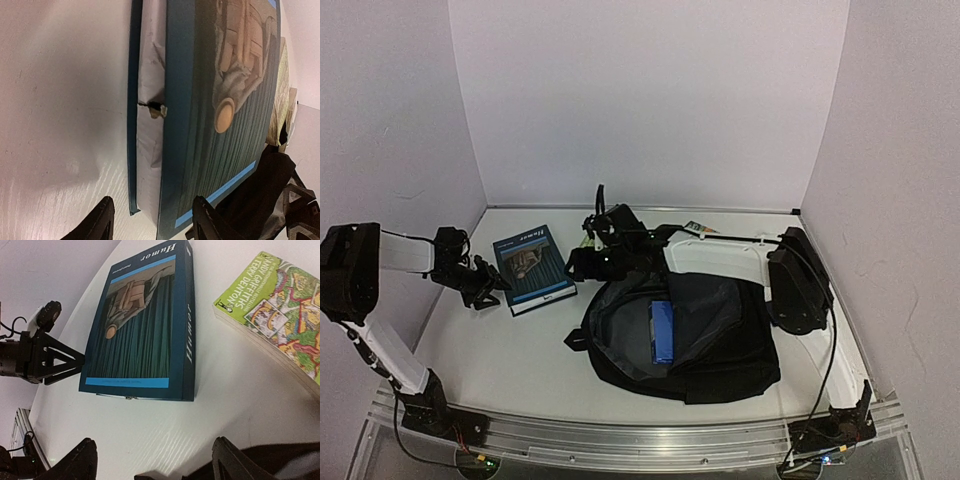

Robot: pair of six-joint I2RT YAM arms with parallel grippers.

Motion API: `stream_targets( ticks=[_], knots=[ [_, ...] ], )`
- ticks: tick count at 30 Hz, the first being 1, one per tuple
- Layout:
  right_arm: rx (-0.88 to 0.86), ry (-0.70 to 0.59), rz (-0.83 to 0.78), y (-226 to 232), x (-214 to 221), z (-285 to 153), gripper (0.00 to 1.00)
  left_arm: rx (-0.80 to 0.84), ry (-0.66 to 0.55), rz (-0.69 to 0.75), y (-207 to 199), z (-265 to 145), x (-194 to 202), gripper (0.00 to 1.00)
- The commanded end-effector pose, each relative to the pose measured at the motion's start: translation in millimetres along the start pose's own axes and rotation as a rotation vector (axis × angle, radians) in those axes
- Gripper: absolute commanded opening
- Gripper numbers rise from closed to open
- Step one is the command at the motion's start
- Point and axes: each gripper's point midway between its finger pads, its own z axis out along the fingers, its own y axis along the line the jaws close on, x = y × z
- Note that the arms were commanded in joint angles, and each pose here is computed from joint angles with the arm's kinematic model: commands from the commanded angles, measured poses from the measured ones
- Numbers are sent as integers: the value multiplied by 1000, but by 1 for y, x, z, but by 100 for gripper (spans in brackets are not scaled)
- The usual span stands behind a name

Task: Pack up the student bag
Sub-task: Pick up the book from the center of the board.

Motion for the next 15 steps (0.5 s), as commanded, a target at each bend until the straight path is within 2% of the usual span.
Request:
stream_targets(
  ticks=[1, 8, 15],
  knots=[
    [-62, -18, -23, 13, -9, 24, 77, 47, -35, 40, -17, 1, -21, 50],
    [-59, -21, 19, 4, -3, 61, 76, 50, -26, 28, -13, 8, -21, 39],
    [-11, -36, 81, -14, 4, 83, 81, 41, 4, 13, -5, 16, -15, 28]
  ],
)
